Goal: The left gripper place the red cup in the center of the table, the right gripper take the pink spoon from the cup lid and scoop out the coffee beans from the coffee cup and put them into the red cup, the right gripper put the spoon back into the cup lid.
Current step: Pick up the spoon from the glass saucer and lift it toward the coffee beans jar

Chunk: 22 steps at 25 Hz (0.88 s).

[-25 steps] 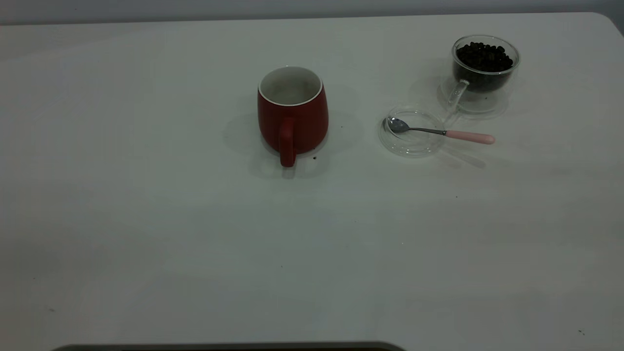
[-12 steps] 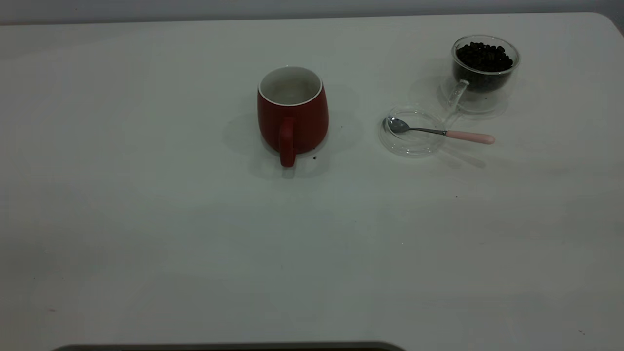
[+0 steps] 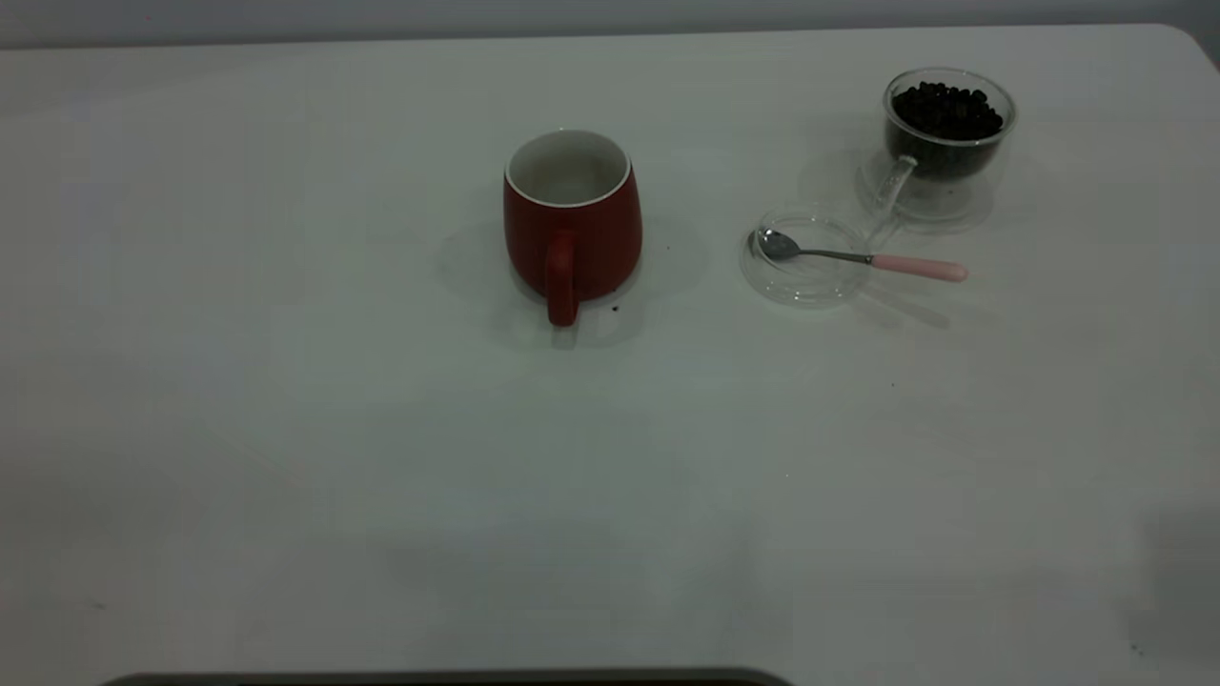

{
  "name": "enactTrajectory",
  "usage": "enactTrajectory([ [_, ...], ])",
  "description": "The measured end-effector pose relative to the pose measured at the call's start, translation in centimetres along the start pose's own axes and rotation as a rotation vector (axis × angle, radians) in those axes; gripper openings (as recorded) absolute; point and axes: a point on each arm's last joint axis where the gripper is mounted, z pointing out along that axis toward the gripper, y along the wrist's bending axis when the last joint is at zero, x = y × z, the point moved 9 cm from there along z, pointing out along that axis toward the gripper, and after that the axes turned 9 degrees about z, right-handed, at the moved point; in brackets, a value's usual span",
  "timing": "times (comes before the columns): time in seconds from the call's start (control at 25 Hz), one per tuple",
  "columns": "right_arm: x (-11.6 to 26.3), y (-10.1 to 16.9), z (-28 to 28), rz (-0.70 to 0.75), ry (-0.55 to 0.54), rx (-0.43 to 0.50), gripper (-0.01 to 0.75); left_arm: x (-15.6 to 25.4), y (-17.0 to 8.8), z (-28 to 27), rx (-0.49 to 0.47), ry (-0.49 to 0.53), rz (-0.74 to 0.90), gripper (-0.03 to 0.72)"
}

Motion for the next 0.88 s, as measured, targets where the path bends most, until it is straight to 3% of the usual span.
enactTrajectory([
  [0.16, -2.1, 0.9, 5.5, 0.062, 0.150, -0.046, 0.686, 0.0, 0.0, 0.0, 0.000, 0.000, -0.003, 0.569],
  [0.48, -1.2, 0.3, 16.4, 0.208, 0.402, -0.151, 0.686, 0.0, 0.0, 0.0, 0.000, 0.000, -0.003, 0.569],
  [0.68, -0.4, -1.4, 19.9, 0.313, 0.449, -0.205, 0.686, 0.0, 0.0, 0.0, 0.000, 0.000, -0.002, 0.569],
  [0.88, 0.7, -2.0, 22.7, 0.416, 0.399, -0.213, 0.686, 0.0, 0.0, 0.0, 0.000, 0.000, -0.002, 0.569],
])
